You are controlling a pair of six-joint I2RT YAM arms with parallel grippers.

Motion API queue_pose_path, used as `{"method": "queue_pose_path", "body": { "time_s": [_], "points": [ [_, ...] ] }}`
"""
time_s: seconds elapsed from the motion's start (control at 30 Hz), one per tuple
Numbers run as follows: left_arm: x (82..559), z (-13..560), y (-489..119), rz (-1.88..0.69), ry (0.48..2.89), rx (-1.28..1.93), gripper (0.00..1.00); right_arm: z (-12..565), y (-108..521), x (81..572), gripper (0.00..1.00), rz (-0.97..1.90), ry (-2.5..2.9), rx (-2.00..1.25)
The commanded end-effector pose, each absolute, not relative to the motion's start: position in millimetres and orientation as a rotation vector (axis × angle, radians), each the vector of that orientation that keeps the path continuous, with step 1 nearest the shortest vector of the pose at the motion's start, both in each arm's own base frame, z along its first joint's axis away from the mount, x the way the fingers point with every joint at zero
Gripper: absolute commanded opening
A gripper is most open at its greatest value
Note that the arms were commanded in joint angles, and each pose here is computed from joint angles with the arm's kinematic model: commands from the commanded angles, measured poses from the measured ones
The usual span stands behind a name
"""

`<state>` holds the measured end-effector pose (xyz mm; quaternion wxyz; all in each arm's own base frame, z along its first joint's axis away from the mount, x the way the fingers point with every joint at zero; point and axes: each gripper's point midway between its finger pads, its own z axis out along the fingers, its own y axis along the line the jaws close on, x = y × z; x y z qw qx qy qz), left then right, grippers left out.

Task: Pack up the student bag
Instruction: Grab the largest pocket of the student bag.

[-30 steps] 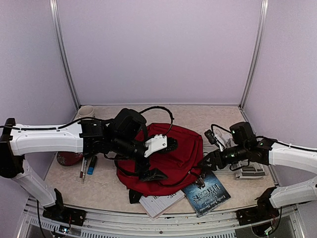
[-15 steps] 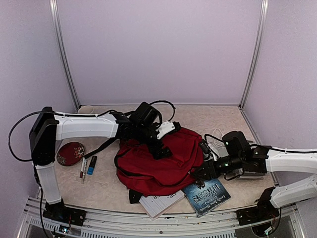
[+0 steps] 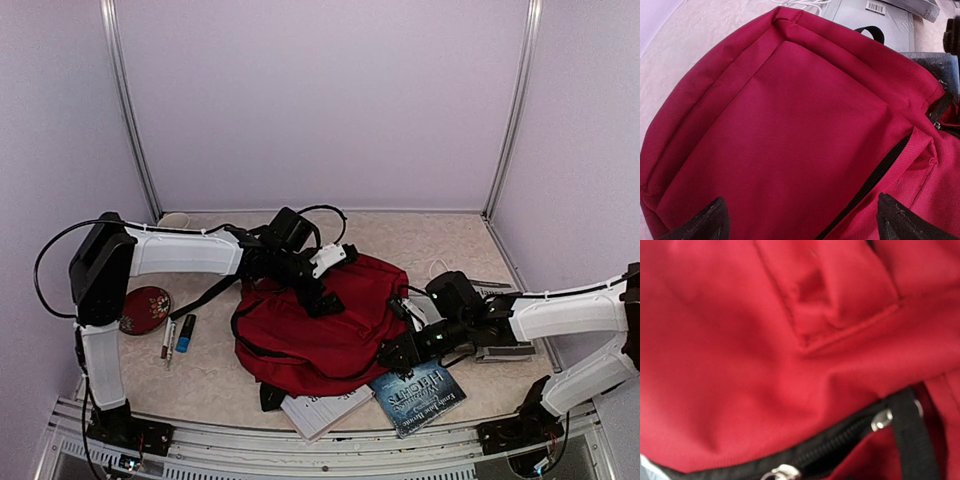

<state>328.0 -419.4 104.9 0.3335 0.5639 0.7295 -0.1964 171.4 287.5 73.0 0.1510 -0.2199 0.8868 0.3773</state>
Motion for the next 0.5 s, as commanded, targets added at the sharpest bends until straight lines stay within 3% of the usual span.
{"method": "queue_pose_path", "body": {
  "time_s": [0.0, 0.03, 0.13, 0.27, 0.47],
  "points": [
    [327.5, 98.1, -426.6, -0.600, 1.889, 1.467, 0.99, 73.8, 303.2, 158.7, 0.28, 1.213, 2.578, -0.642],
    [329.2, 100.9, -426.2, -0.613, 1.887, 1.458, 0.99, 76.0, 306.4, 154.4, 0.25, 1.266, 2.581, -0.640],
    [343.0, 123.1, -426.4, -0.690, 1.855, 1.380, 0.99, 77.6, 306.9, 149.6, 0.00, 1.306, 2.605, -0.616],
    [391.6, 150.8, -426.0, -0.717, 1.838, 1.199, 0.99, 90.9, 305.2, 157.2, 0.00, 1.277, 2.584, -0.558],
    [482.6, 113.4, -426.8, -0.521, 2.038, 1.076, 0.99, 107.8, 300.9, 185.6, 0.00, 1.170, 2.533, -0.451]
  ]
}}
